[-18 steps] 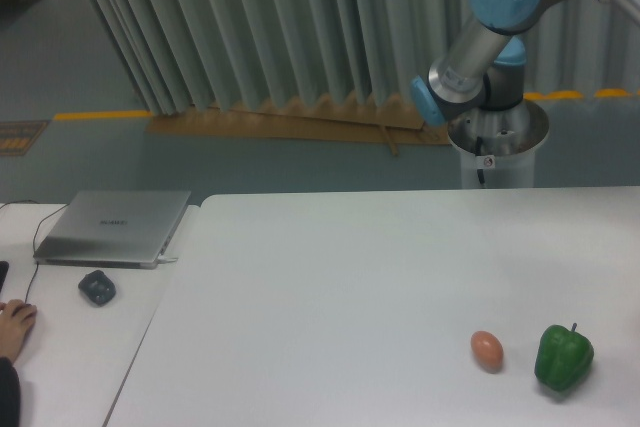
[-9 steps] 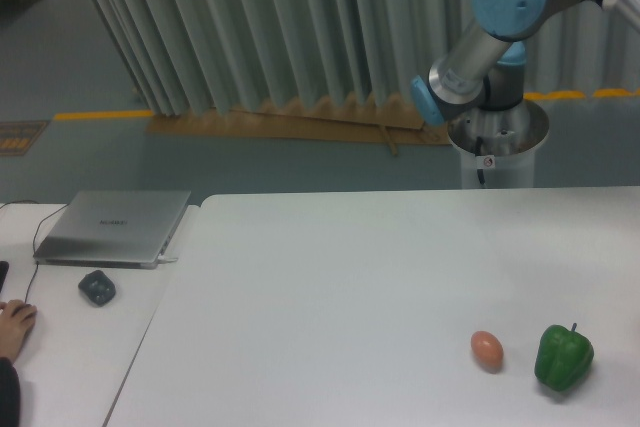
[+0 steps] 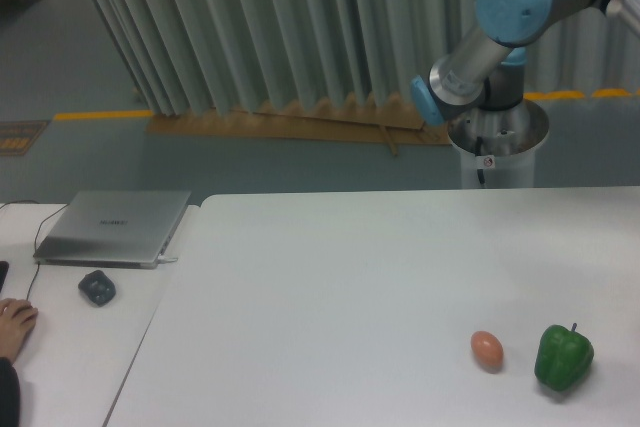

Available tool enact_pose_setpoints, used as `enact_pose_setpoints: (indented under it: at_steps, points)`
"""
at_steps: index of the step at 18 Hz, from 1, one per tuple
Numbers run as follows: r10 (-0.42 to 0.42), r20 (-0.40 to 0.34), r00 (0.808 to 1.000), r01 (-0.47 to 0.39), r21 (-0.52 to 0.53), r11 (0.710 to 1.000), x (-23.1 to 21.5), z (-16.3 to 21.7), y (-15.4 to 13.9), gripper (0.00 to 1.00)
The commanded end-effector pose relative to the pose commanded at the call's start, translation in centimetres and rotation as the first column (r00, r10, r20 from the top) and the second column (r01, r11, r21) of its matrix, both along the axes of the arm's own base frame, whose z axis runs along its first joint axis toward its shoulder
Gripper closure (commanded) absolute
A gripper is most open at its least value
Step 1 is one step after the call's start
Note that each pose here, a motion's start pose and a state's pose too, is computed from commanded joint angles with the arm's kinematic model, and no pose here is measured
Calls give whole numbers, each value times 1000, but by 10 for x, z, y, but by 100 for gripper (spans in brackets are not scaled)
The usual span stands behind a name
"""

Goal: Place the red pepper on the table

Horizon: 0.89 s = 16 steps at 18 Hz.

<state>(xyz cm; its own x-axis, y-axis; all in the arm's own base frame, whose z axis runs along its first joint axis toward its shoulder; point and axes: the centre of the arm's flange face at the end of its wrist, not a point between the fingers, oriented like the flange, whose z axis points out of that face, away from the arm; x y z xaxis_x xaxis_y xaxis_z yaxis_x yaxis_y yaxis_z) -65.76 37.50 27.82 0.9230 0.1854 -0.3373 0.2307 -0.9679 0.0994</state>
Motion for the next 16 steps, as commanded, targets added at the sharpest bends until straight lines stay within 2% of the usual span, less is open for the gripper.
enact_pose_setpoints:
  at_steps: [6, 7, 8, 9, 10, 12, 16]
  points:
    - [8, 12, 1000, -8, -14, 1000, -1, -11, -3, 1]
    - [8, 9, 1000, -8, -21, 1000, -1, -11, -4, 10]
    - [7, 8, 1000, -7, -21, 1000, -1, -9, -4, 27]
    - [7, 13, 1000, -7, -23, 1000, 0, -10, -5, 38]
    - [4, 10, 1000, -4, -21, 1000, 0, -7, -5, 45]
    - [3, 15, 1000, -3, -20, 1000, 1, -8, -7, 53]
    - [3, 15, 1000, -3, 4, 1000, 2, 1, -8, 55]
